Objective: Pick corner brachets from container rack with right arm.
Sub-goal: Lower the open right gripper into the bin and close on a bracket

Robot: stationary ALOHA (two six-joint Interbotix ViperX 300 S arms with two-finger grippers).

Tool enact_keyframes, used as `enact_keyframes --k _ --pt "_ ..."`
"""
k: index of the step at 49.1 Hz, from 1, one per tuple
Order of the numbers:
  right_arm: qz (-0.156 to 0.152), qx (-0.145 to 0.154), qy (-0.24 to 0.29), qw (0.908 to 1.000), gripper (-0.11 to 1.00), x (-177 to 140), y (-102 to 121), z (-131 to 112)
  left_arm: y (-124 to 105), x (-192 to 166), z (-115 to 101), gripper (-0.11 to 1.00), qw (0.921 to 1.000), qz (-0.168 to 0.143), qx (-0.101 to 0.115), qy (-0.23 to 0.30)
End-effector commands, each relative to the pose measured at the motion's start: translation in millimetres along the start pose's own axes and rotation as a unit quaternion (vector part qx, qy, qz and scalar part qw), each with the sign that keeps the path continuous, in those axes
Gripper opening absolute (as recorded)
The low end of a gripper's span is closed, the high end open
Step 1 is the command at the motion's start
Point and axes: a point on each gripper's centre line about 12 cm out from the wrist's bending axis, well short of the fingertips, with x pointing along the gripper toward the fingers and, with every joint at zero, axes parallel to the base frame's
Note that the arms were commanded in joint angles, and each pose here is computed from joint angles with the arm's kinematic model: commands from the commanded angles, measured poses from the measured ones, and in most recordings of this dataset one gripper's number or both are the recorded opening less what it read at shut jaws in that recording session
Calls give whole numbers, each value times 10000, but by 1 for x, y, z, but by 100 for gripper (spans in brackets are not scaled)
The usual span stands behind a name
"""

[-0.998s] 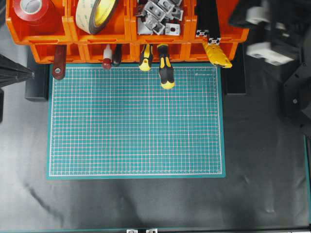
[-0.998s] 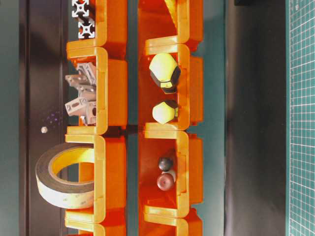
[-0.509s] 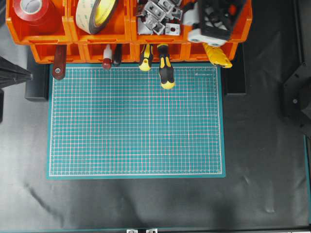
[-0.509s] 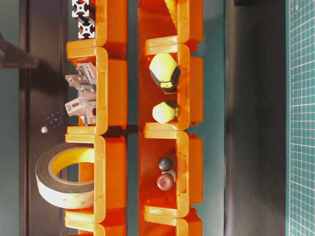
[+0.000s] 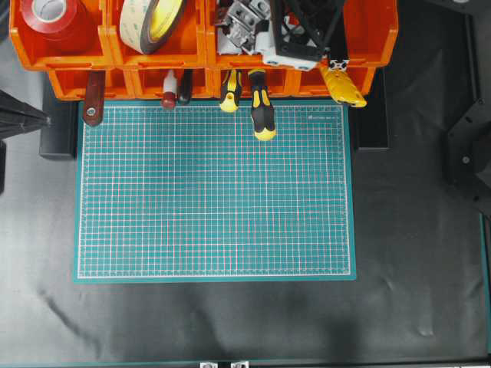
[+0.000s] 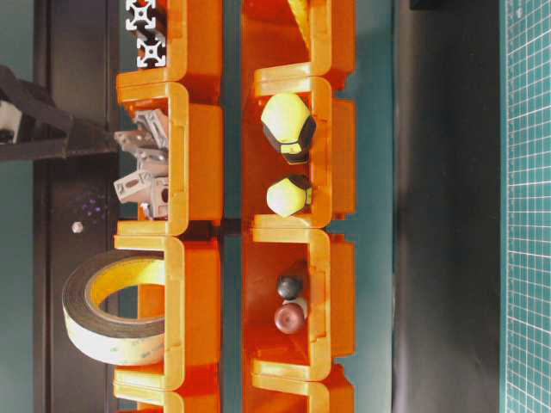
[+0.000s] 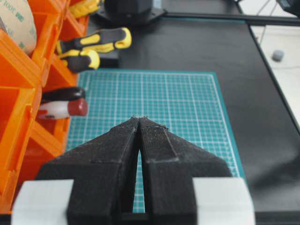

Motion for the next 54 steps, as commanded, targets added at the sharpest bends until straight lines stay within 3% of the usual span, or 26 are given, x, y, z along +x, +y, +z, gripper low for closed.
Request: enact_keyframes --k 1,6,21,31,44,49,54 --pt "-75 143 -325 9993 85 -11 -7 4 -1 -1 14 0 9999 -14 0 -168" --pt "-114 350 -354 9987 85 -4 -12 6 -1 -1 13 1 9999 -13 0 -161" --pt "-118 498 -189 9985 85 27 -14 1 -1 -1 13 0 9999 -13 8 -161" --pt "-147 762 -25 9970 85 43 -26 -9 -1 -1 13 1 9999 -6 6 -161" --pt "-191 746 -196 9968 83 43 -28 -5 0 -1 13 0 9999 9 4 -169" --pt "-184 743 -168 9969 74 41 -27 -6 0 -2 13 0 9999 1 5 -169" --pt "-182 743 -124 9970 51 37 -25 -6 0 -1 13 1 9999 9 -4 -162"
